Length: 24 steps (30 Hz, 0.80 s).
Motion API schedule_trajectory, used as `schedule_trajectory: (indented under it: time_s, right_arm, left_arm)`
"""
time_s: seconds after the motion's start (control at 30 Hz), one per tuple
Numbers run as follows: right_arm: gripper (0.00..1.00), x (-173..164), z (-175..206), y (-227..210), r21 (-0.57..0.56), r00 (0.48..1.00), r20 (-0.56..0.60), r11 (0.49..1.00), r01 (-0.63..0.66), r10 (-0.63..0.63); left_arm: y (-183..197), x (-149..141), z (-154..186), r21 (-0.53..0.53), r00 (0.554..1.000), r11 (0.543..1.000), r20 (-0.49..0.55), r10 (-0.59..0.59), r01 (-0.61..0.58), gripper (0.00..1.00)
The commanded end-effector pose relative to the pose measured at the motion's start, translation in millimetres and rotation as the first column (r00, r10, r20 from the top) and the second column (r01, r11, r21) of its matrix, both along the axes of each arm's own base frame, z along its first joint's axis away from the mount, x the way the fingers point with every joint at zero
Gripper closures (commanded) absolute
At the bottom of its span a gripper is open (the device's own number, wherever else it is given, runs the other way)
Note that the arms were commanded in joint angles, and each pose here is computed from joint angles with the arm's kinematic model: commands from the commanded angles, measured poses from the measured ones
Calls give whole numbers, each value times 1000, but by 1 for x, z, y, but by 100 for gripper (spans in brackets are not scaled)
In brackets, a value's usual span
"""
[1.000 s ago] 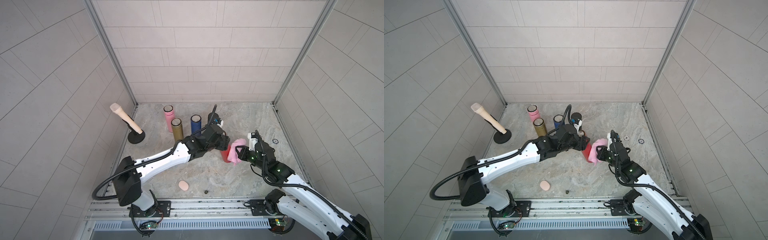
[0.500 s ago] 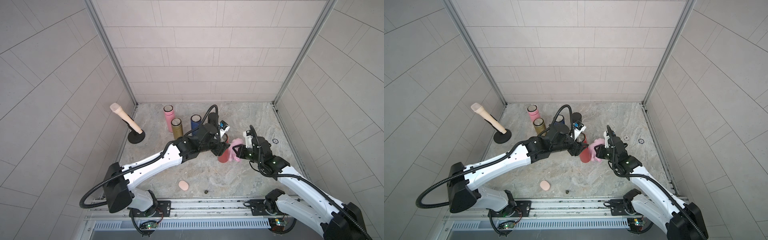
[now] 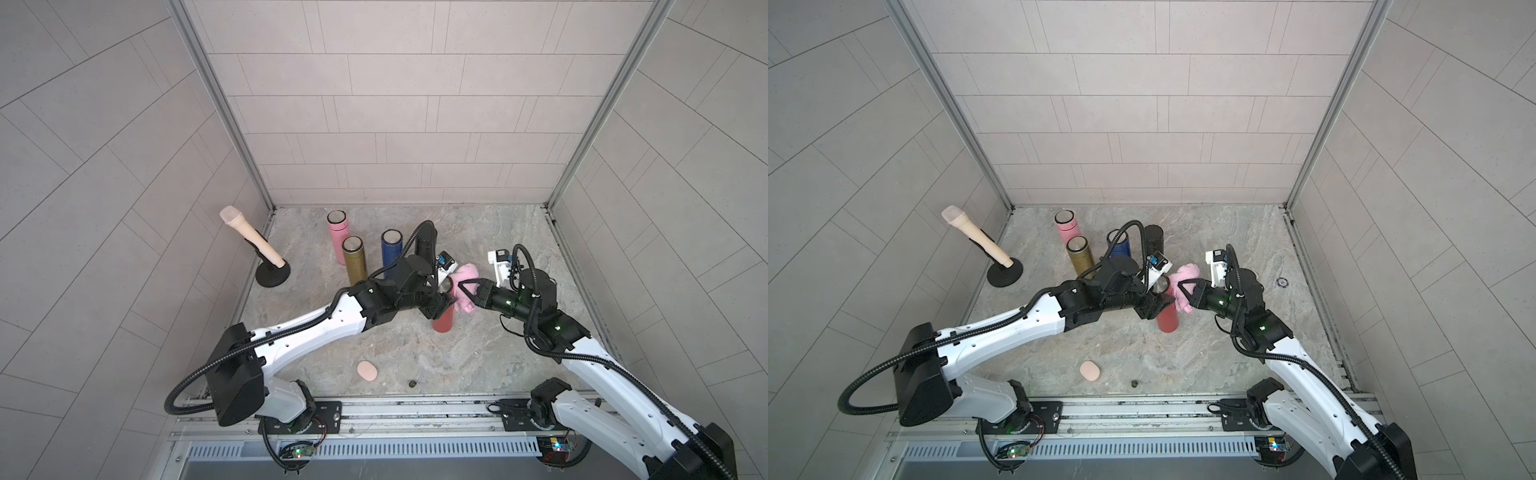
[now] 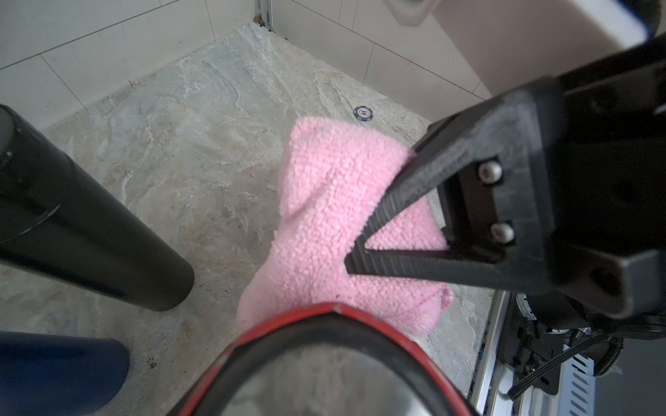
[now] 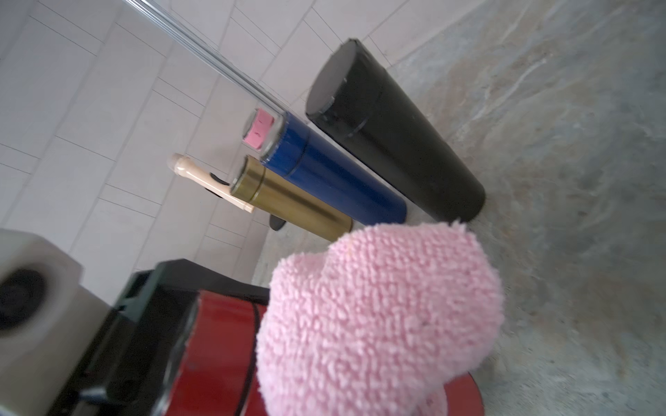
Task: Wipe the surface of the thermos
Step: Wipe the dirt from the surface of the thermos.
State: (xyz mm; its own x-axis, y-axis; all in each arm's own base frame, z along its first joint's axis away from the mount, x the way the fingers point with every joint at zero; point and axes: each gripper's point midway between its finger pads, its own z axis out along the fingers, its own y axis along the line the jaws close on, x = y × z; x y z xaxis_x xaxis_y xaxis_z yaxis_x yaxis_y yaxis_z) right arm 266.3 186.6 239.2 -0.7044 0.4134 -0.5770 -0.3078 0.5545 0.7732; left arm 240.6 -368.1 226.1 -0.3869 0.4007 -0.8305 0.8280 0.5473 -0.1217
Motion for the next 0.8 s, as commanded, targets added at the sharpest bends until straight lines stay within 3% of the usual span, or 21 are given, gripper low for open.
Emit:
schedule_trajectory:
  time_s: [0.0,0.13,0.3,0.4,0.53,0.77]
  right_arm:
    - [100,-3,45,10,132,995,83,989,-64,53]
    - [100,-6,12,13,114,998,4,991,-70,70]
    - [100,-17,-71,-6,-74,992,-125,997,-23,13]
    - [100,-19,-85,-10,-109,990,-139,994,-14,-1]
    - [100,-16,-52,-8,-85,997,-71,996,-16,10]
    - [100,-13,40,-5,-46,994,105,999,-24,29]
  left_arm:
    - [-10,5,38,-115,994,993,104,-13,25,100]
    - [-8,10,38,-115,993,993,117,16,-2,100]
    - [-12,11,46,-134,992,991,128,12,5,100]
    - [-12,11,46,-132,991,991,130,8,10,100]
    - [-13,15,36,-112,992,994,126,19,-4,100]
    - [-24,17,20,-119,997,993,82,8,2,100]
